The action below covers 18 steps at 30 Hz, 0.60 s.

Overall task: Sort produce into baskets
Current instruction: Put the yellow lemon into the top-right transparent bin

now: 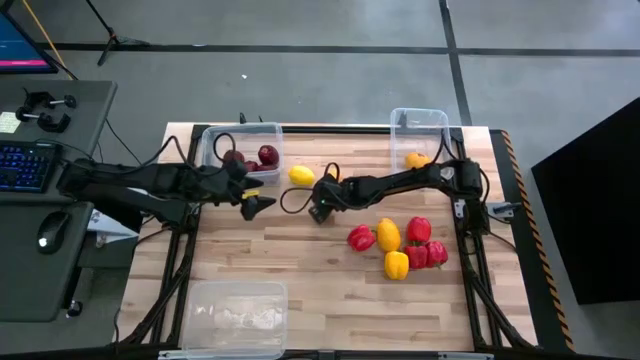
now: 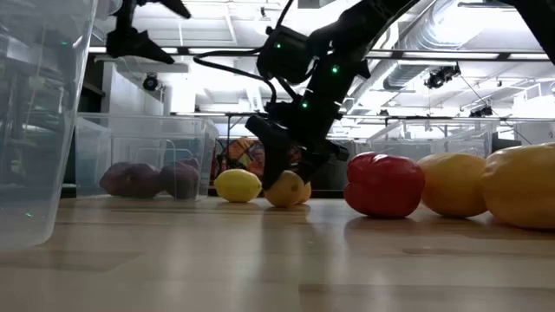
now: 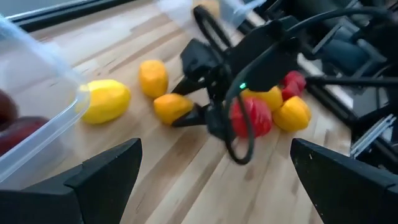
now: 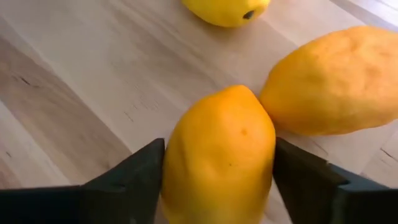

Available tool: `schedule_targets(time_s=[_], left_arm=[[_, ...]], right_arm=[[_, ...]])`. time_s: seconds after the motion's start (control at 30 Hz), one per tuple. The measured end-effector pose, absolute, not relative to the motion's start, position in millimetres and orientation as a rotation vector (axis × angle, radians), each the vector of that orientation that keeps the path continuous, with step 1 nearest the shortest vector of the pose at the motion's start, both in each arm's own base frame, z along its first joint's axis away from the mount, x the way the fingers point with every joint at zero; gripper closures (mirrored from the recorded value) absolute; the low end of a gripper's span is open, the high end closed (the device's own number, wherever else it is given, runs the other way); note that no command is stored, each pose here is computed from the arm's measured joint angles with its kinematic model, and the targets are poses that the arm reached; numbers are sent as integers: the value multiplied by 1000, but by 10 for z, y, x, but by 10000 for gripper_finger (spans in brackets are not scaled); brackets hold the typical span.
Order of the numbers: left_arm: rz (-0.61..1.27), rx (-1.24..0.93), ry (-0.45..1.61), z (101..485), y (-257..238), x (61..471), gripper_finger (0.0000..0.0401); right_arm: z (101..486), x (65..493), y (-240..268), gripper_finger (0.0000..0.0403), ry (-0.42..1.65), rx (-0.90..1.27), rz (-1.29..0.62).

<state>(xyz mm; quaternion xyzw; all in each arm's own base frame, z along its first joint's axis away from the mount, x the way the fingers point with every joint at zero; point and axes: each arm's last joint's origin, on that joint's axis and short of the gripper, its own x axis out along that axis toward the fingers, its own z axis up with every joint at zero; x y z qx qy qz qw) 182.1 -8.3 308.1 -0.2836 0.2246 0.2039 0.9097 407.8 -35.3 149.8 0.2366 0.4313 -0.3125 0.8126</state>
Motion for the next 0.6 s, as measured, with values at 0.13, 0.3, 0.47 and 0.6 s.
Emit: schedule_targets(time_s=[0.13,0.3,0.47,0.6], left_arm=[[391,-586,399,3129,-91,1892,4],[378,-535,353,3180,-57,1915,4],[409,-507,286,3232,56,1954,4],[419,-474,223,3288,147,1989,4]], right_arm=[[1711,4030,-359,207,922,441,-574],[2489,3716,-308,207,813,320,-541],[3128,3128,-376,178,732,195,-740],[3267,2618,-465,172,719,205,-907]])
